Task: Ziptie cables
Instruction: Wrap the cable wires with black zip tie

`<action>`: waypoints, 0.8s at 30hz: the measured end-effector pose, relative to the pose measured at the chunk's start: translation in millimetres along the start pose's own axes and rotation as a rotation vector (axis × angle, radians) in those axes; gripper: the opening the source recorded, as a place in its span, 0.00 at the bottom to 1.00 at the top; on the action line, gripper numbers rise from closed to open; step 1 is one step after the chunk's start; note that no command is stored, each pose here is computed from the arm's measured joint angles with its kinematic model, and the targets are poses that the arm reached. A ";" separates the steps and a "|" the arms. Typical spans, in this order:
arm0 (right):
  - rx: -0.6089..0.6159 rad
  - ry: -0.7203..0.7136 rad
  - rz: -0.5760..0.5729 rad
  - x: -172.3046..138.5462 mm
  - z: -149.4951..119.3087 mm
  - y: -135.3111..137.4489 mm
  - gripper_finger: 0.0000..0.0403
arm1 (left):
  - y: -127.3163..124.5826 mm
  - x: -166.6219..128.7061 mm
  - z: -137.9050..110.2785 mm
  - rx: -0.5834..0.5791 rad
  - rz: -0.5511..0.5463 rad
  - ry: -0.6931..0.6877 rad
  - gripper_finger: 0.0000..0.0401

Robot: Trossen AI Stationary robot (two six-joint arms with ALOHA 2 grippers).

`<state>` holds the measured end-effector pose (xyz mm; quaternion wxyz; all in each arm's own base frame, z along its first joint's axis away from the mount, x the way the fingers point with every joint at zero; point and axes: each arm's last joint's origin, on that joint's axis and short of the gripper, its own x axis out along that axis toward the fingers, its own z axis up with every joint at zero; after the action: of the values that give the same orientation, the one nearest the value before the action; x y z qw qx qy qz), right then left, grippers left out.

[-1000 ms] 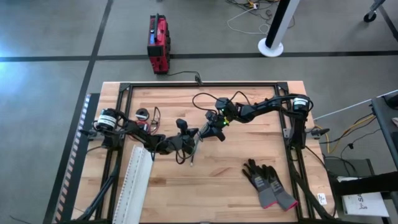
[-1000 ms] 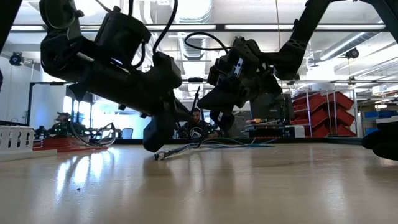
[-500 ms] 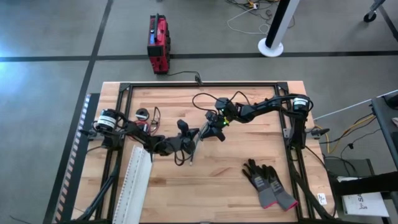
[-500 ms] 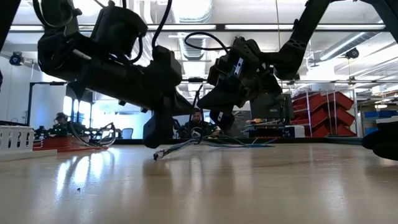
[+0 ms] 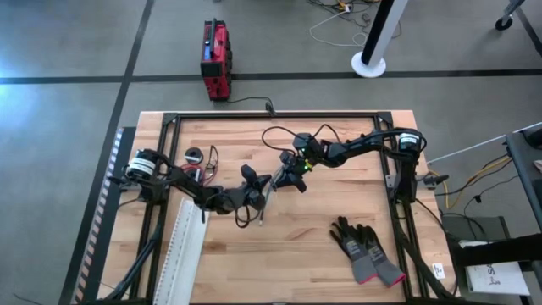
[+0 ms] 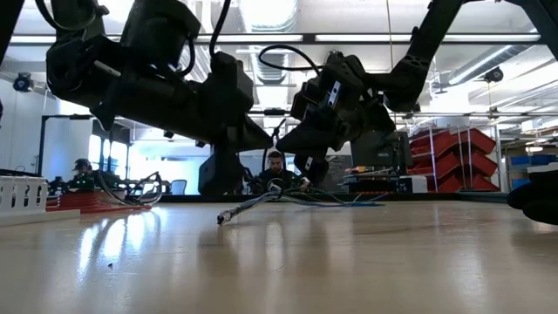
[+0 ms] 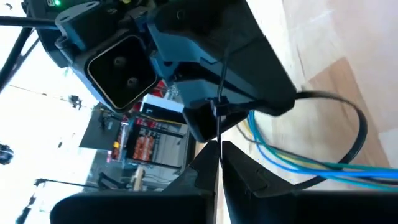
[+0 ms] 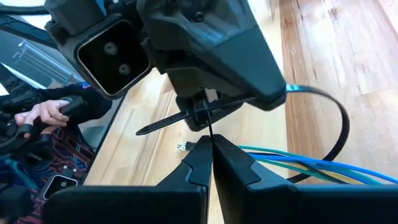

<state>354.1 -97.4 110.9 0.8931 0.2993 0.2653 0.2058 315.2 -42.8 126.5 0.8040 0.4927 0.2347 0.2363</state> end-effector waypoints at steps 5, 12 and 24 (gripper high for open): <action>0.001 -0.003 -0.007 -0.1 0.1 -0.3 0.00 | 2.1 -3.4 3.1 -0.007 0.011 -0.002 0.00; -0.028 -0.007 -0.010 -0.7 1.3 0.7 0.03 | 1.5 -3.9 -0.5 -0.081 -0.029 0.033 0.00; -0.042 -0.013 -0.028 -0.1 1.9 2.0 0.37 | -2.5 0.4 -6.1 -0.214 -0.113 0.019 0.00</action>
<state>354.7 -96.8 113.5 0.9037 0.2779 0.2592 0.1971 312.2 -39.3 121.7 0.8618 0.3875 0.2432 0.2190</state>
